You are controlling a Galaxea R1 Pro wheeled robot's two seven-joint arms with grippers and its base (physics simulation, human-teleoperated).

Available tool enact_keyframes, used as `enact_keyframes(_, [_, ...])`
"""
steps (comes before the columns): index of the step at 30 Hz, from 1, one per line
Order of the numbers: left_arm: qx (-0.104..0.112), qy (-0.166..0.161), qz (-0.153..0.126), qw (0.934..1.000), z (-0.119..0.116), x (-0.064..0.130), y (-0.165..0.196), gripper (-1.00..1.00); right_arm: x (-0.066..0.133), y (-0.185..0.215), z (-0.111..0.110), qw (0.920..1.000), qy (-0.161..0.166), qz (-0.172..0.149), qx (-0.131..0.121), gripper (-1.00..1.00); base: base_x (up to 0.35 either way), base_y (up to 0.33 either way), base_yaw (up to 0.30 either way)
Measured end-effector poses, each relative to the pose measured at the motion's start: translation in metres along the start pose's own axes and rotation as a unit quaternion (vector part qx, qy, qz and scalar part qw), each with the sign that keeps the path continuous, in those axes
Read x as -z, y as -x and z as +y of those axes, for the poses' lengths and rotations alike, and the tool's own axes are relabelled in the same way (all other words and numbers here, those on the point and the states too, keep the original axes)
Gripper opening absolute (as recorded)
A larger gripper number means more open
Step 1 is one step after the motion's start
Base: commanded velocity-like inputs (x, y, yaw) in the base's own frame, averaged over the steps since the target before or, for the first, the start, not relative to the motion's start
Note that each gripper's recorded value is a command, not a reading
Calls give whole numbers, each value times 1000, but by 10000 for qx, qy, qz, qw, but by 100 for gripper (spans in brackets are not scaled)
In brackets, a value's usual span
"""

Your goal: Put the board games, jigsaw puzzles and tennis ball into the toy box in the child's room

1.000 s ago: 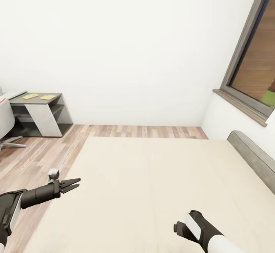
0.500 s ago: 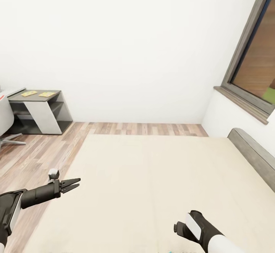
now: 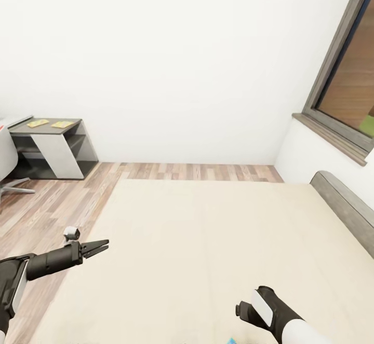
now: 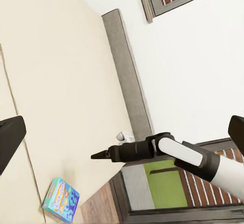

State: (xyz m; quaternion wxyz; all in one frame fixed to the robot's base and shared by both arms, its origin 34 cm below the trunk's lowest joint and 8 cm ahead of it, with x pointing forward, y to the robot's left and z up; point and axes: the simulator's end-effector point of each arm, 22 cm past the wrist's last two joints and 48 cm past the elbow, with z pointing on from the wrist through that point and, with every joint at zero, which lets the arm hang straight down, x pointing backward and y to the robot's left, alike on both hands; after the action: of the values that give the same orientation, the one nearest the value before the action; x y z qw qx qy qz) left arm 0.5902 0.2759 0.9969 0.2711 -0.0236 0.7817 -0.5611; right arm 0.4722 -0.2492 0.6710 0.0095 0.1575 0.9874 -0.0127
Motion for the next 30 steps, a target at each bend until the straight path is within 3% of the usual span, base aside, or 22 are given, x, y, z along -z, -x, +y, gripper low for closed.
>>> enact_keyframes(9, [-125, 16, 146, 9998, -2, -7, -4, 100, -5, -5, 0, 10000, -16, 72, 5, 100, 0, 0, 0])
enact_keyframes(30, [-5, 70, 231, 9997, 11, -11, -11, 100, -16, -27, -3, 9988, -67, 470, 76, 100, 0, 0, 0])
